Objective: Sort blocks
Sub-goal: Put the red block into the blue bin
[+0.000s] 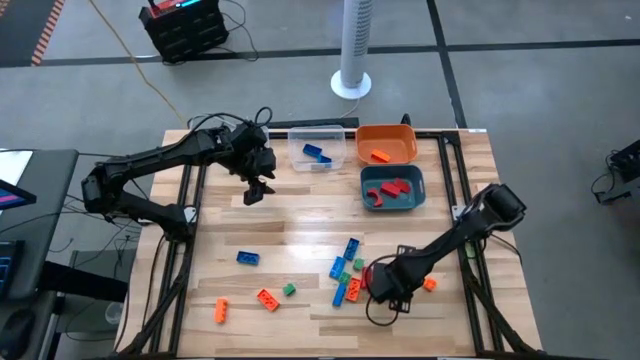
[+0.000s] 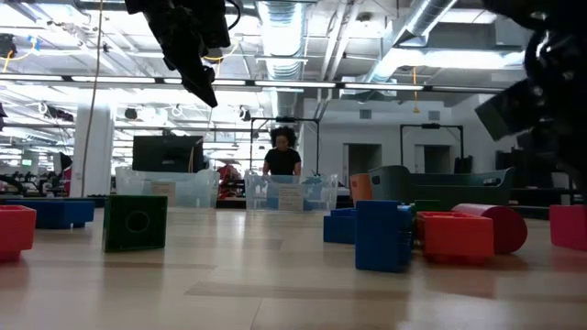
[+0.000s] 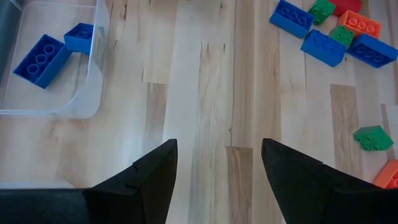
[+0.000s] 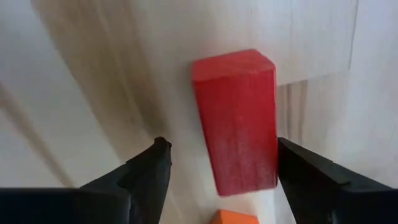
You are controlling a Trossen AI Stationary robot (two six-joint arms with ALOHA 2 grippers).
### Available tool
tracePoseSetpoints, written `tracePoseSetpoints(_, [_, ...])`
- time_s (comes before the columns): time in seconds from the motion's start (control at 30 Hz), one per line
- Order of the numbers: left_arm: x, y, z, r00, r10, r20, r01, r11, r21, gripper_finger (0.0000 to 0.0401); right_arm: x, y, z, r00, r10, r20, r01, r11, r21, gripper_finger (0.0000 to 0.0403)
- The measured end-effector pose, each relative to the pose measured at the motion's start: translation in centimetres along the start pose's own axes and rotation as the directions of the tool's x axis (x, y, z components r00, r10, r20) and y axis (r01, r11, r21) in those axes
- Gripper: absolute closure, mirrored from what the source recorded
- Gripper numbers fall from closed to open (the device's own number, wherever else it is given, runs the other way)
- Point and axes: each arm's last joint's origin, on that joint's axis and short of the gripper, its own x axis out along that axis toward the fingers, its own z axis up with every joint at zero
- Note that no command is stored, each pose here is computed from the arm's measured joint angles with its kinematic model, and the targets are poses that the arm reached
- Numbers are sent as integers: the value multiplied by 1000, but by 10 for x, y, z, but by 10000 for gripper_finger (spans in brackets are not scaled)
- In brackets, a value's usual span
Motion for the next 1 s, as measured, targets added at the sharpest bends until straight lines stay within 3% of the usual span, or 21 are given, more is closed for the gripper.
tracePoseSetpoints(0.17, [0,0,0,1000,6,-1,-6,1000,5,173,0,1,1,1000,9,10,-9,1000,1,165])
tracePoseSetpoints(0.43, [0,0,0,1000,13,-2,-13,1000,5,173,-7,-10,12,999,44,28,-45,998,38,312])
tracePoseSetpoints(0.7, [0,1,0,1000,19,-1,-19,1000,9,173,-51,-51,24,955,14,296,-68,983,172,315])
tracePoseSetpoints(1.0, [0,1,0,1000,29,-6,-29,1000,3,173,-65,-141,24,950,-98,295,-67,863,501,315])
